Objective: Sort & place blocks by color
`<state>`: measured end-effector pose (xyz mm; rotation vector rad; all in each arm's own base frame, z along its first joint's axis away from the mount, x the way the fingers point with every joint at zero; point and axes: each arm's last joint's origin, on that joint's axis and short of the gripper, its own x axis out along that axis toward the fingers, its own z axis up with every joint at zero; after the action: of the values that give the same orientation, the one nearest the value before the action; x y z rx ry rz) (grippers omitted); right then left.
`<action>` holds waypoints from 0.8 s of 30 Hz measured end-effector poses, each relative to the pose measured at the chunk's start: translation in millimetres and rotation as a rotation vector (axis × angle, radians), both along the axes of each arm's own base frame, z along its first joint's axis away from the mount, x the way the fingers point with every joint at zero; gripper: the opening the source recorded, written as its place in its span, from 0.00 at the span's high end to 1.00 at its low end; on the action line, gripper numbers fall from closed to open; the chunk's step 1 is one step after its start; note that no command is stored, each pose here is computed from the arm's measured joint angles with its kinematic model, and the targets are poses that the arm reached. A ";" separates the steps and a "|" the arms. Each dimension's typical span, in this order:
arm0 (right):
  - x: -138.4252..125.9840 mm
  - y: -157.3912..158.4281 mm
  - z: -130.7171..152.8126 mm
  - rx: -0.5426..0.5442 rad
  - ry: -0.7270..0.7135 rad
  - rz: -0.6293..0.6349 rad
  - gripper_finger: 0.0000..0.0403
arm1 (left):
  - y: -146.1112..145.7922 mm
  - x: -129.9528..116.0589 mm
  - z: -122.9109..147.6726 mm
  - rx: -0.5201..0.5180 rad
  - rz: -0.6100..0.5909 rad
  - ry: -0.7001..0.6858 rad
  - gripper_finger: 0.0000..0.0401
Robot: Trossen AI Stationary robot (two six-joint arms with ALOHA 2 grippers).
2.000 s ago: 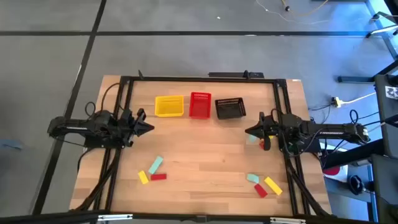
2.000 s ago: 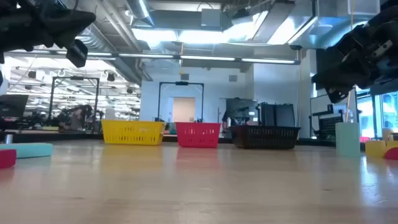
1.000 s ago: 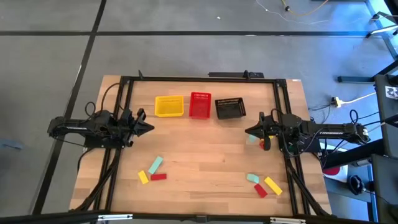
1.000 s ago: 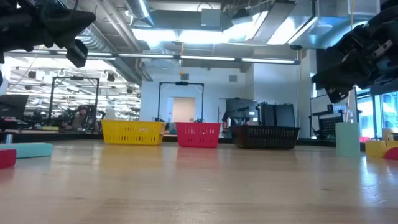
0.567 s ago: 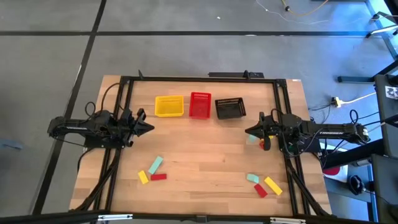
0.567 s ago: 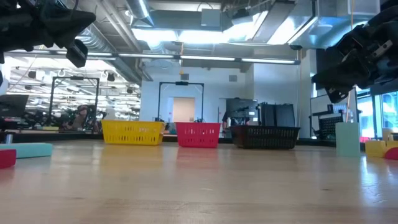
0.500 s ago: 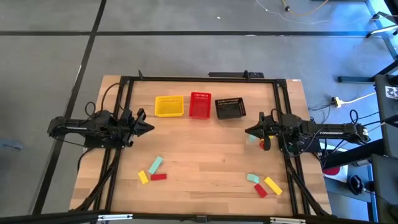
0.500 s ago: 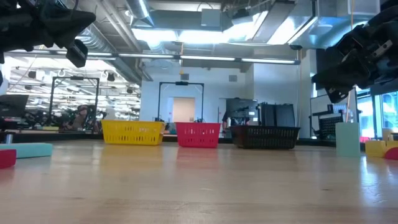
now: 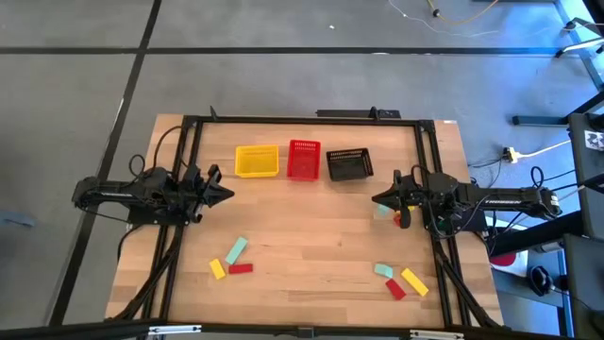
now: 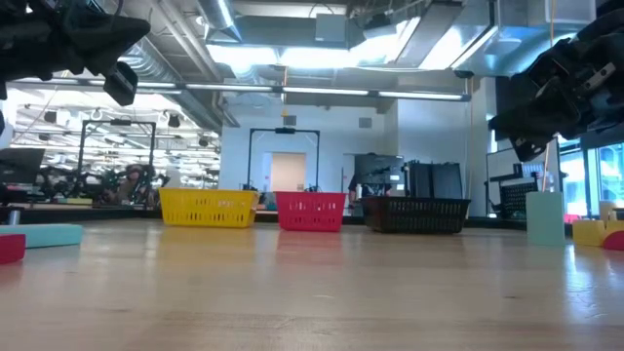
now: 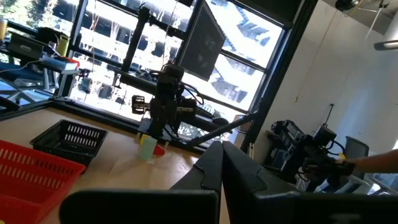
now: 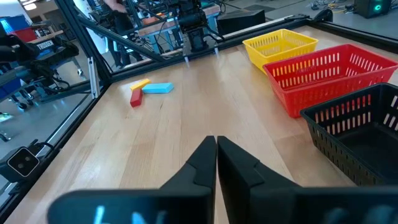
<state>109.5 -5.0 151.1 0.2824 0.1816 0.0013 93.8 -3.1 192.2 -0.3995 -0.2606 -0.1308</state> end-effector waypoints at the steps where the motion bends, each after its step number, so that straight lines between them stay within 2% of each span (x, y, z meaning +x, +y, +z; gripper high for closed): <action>1: 0.0 0.0 0.1 0.000 0.000 0.000 0.96 | 0.0 0.0 0.1 0.000 0.000 0.000 1.00; 2: 0.0 0.0 0.1 -0.003 0.000 0.000 0.96 | 0.0 0.0 -0.1 0.000 0.000 0.001 1.00; 6: 0.1 -0.1 0.4 -0.138 -0.008 0.021 0.96 | 0.0 0.0 0.0 0.000 0.000 0.000 1.00; 8: 1.4 -0.1 8.7 -0.092 -0.094 0.009 0.96 | 0.0 0.0 0.0 0.000 0.001 0.000 1.00; 11: -0.9 -1.0 38.7 0.043 -0.404 -0.037 0.96 | 0.0 0.0 0.0 0.000 0.000 0.000 1.00; 16: -26.7 -4.9 84.8 0.115 -0.963 -0.199 0.96 | 0.0 0.0 0.1 0.000 0.000 0.000 1.00; 18: -37.4 -6.9 93.6 0.134 -1.104 -0.291 0.96 | 0.0 0.0 0.1 0.000 0.001 0.000 1.00; 21: -44.7 -8.7 101.3 0.256 -1.202 -0.331 0.96 | 0.0 0.0 0.1 0.000 0.000 0.000 1.00; 24: -38.4 -9.6 115.7 0.252 -1.108 -0.357 0.95 | 0.0 0.0 0.0 0.000 0.000 0.001 1.00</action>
<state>71.2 -14.6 266.8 0.5233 -0.9772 -0.1716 93.8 -3.0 192.2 -0.3995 -0.2602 -0.1304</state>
